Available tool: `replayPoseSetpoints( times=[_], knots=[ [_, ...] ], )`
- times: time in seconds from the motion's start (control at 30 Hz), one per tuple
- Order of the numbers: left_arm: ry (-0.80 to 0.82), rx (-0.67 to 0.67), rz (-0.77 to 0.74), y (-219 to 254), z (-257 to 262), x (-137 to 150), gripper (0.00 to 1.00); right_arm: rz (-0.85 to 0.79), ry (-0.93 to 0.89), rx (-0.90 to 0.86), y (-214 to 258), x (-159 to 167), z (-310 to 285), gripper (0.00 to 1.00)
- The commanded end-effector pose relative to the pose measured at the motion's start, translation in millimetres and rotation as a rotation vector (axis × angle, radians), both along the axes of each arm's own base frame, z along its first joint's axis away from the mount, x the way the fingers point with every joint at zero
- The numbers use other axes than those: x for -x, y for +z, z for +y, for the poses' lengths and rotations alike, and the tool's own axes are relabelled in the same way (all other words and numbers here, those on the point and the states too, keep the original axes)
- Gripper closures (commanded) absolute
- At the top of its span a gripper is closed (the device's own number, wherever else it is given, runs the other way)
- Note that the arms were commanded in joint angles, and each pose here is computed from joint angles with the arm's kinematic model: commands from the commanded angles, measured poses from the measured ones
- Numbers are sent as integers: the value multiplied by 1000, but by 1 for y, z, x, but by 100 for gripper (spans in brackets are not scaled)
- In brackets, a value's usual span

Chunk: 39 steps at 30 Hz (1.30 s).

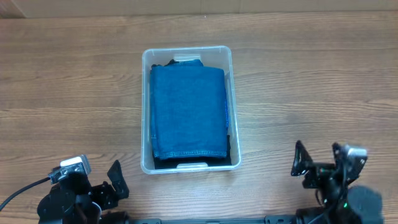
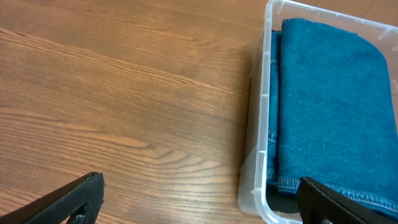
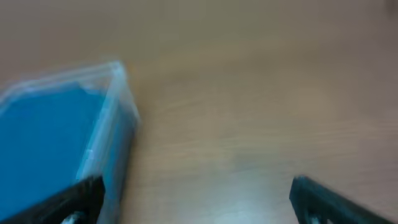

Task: Pack container

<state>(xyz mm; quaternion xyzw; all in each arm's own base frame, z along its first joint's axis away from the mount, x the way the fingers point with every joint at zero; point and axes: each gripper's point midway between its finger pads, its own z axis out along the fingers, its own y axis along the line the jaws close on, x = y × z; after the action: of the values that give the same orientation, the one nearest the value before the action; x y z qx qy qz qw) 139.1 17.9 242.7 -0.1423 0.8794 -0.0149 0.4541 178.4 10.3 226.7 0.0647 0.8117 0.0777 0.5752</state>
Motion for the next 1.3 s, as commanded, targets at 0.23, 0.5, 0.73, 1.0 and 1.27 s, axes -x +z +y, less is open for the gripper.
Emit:
replayPoseSetpoints(
  times=[0.23,0.5,0.73,1.0,1.27],
  knots=[
    [-4,-7,0,-1,0,0,0,-294,43,21,-60,-69,11,0],
    [-4,-7,0,-1,0,0,0,-275,44,22,-65,-69,12,0],
    [-4,-7,3,-3,0,0,0,-276,44,22,-65,-69,12,0],
    [-377,-106,-282,-62,-42,-66,0,-276,44,22,-65,-69,12,0],
    [-393,-125,-591,-80,-54,-103,0,-276,44,22,-65,-69,12,0]
  ],
)
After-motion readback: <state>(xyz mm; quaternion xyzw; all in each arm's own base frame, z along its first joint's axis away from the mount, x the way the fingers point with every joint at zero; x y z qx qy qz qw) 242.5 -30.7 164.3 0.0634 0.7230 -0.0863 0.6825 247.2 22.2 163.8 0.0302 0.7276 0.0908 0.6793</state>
